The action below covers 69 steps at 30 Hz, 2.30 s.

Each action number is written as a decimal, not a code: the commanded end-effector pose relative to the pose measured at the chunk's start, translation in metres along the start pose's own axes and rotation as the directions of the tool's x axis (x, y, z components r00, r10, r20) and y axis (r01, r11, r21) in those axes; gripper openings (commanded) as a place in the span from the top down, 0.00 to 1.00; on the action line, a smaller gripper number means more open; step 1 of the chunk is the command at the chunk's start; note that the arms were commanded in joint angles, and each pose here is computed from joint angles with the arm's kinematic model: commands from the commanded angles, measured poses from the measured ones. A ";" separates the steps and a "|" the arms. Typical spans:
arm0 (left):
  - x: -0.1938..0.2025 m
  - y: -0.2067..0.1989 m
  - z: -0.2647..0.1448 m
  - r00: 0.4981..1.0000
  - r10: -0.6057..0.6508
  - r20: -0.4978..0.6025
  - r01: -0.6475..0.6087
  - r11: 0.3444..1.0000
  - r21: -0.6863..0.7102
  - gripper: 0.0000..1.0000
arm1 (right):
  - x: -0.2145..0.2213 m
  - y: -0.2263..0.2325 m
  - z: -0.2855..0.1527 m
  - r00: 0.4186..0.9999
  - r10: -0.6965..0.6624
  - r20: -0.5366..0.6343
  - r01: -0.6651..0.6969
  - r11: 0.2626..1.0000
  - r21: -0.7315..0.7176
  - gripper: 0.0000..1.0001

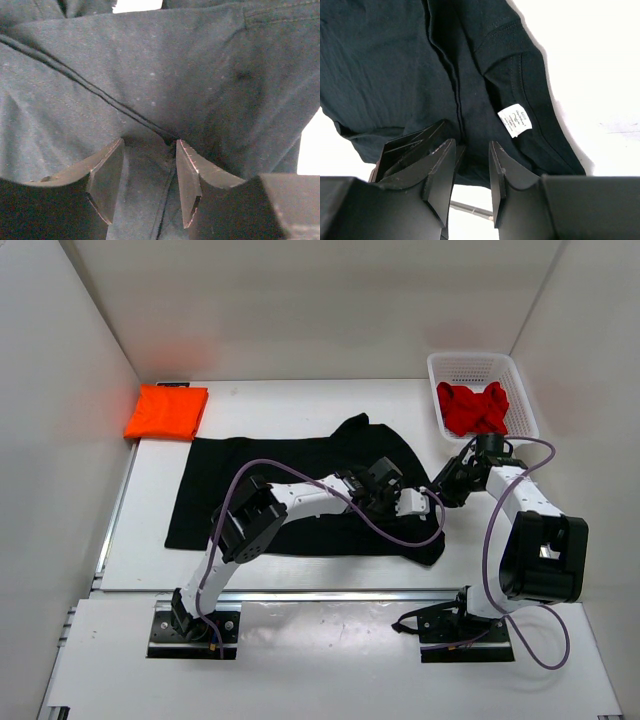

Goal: Fold and stack the t-shirts
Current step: Fold the flattened tshirt in 1/3 of the way

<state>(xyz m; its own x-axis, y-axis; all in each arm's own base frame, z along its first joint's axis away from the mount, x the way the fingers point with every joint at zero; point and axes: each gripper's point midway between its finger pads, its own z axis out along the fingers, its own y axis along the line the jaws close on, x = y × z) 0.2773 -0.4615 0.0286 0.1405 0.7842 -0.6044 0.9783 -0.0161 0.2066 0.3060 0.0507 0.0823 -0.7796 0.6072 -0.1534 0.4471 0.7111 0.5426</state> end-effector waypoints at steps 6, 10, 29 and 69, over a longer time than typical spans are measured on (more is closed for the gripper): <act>-0.016 -0.015 -0.004 0.999 -0.001 0.035 -0.002 0.997 0.072 0.45 | -0.006 0.005 -0.007 0.999 -0.029 0.037 0.030 0.999 -0.023 0.70; -0.008 -0.017 -0.004 1.000 -0.006 0.009 0.006 0.997 0.076 0.64 | -0.006 0.004 -0.007 0.999 -0.026 0.038 0.027 0.999 -0.025 0.70; -0.050 0.100 -0.059 0.944 -0.268 0.192 0.313 0.909 -0.273 1.00 | 0.035 -0.022 -0.011 0.992 -0.124 -0.029 0.126 0.991 0.054 0.67; 0.041 0.172 -0.070 0.918 -0.374 0.131 0.379 0.735 -0.562 0.98 | 0.014 -0.021 0.011 0.978 -0.160 -0.133 0.168 0.985 0.045 1.00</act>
<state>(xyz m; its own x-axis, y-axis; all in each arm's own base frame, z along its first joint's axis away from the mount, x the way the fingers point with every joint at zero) 0.4313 -0.3977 0.0844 -0.2267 0.6502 -0.7251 0.7299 0.6064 0.3155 0.2702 0.0516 0.0531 -0.8942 0.4402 -0.0810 0.3569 0.8105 0.4645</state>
